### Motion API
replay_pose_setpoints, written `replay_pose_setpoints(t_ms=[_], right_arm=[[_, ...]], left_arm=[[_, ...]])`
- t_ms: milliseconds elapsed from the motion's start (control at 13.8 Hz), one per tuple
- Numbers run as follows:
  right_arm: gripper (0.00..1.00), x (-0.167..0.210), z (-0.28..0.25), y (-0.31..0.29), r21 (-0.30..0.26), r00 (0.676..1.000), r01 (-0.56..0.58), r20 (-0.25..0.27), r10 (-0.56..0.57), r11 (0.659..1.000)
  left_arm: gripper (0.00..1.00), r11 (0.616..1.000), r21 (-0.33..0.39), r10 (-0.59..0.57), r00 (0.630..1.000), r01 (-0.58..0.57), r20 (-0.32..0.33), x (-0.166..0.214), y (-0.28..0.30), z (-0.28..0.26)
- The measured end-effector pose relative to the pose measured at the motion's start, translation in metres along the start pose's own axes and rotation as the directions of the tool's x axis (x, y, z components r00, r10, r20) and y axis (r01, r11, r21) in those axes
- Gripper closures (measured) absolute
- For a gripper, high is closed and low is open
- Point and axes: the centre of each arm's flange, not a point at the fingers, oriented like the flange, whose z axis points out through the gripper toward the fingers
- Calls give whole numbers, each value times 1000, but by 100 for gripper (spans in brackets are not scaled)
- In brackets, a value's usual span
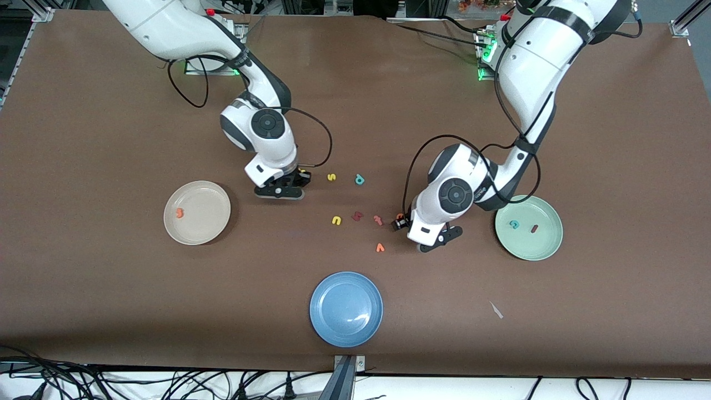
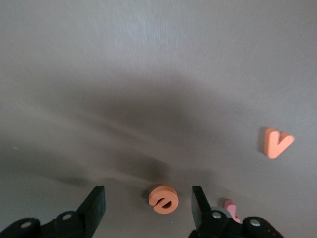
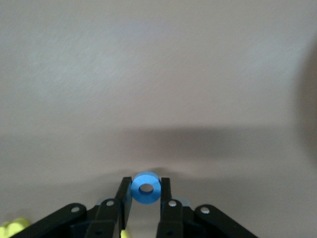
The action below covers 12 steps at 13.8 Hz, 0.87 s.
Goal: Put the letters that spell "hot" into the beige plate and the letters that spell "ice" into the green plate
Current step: 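Carry the blue o to the beige plate while the left gripper grasps the e, then drop the o on the beige plate while the left gripper carries the e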
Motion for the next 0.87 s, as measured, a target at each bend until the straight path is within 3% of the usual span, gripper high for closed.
replay_pose_setpoints(t_ms=[436, 581, 799, 872], right_arm=[[74, 53, -26, 107, -98, 976, 215, 9, -216, 972], [74, 69, -24, 151, -121, 956, 293, 29, -291, 948], [73, 79, -12, 207, -89, 941, 336, 82, -329, 938], [67, 79, -8, 217, -63, 940, 333, 96, -326, 941]], left_arm=[[30, 1000, 13, -1, 1000, 1, 11, -16, 8, 18], [40, 1000, 17, -4, 1000, 3, 11, -15, 7, 18], [41, 1000, 19, -2, 1000, 2, 10, -15, 7, 18], [42, 1000, 20, -1, 1000, 1, 10, -15, 7, 18]])
